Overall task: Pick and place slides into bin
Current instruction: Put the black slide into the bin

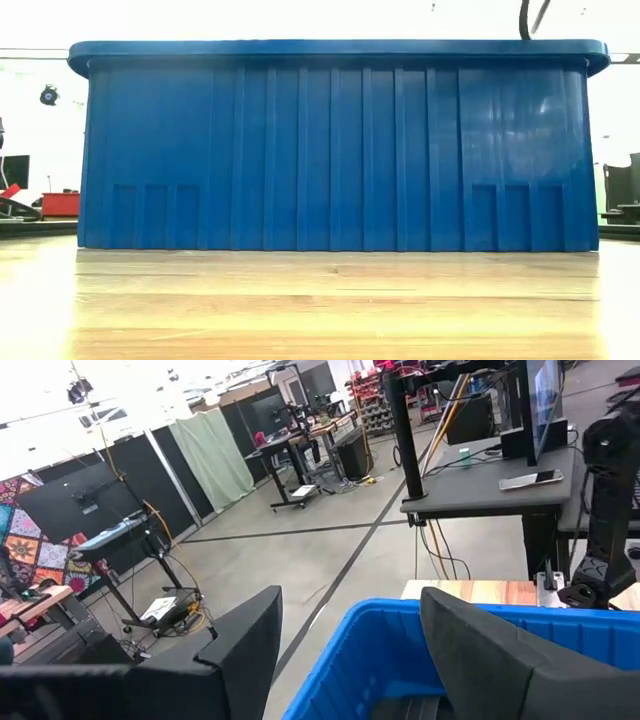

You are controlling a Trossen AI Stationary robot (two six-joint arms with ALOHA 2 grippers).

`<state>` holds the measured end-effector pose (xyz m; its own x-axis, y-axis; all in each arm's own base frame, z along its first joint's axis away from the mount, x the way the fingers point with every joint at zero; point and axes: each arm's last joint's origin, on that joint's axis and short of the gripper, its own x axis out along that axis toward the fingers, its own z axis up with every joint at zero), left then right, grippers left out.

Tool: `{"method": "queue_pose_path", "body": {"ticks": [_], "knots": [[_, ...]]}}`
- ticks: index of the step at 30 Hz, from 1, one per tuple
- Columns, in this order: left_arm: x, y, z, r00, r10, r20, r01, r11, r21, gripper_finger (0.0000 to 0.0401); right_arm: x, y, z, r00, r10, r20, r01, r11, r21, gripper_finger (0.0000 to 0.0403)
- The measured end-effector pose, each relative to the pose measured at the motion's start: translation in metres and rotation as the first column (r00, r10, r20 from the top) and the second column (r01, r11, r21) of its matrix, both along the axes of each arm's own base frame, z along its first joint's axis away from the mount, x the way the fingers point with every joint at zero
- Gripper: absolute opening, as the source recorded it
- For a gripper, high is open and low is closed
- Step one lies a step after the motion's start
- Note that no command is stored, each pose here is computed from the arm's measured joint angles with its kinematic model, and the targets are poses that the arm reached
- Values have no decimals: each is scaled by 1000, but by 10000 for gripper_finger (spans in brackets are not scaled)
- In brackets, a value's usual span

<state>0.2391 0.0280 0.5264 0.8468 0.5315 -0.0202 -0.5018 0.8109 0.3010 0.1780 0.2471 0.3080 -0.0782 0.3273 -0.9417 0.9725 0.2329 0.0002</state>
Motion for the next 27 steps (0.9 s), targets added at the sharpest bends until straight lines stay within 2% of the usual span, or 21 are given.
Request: {"method": "queue_pose_path", "body": {"ticks": [5,11,16,18,20,24,27], "knots": [[1,0,0,1000,-2,-1,2,1000,0,223,5,7,-18,998,52,-41,-54,996,-69,202],[6,0,-3,1000,-2,-11,2,1000,0,223,-8,4,-26,967,217,-136,-238,956,-173,181],[9,1,-5,1000,-2,-23,2,1000,-1,223,-31,2,-25,905,356,-233,-407,884,-231,161],[9,0,-5,1000,-2,-23,2,1000,-2,223,-38,6,-26,871,442,-212,-484,847,-220,155],[10,1,-6,1000,-2,-24,2,1000,-2,223,-47,6,-29,833,515,-205,-553,795,-248,150],[11,1,-6,1000,-1,-22,1,1000,-3,223,-63,8,-43,778,576,-252,-628,729,-273,144],[13,1,-6,1000,1,-8,-1,1000,-23,223,-76,6,-54,770,571,-284,-638,700,-320,147]]}}
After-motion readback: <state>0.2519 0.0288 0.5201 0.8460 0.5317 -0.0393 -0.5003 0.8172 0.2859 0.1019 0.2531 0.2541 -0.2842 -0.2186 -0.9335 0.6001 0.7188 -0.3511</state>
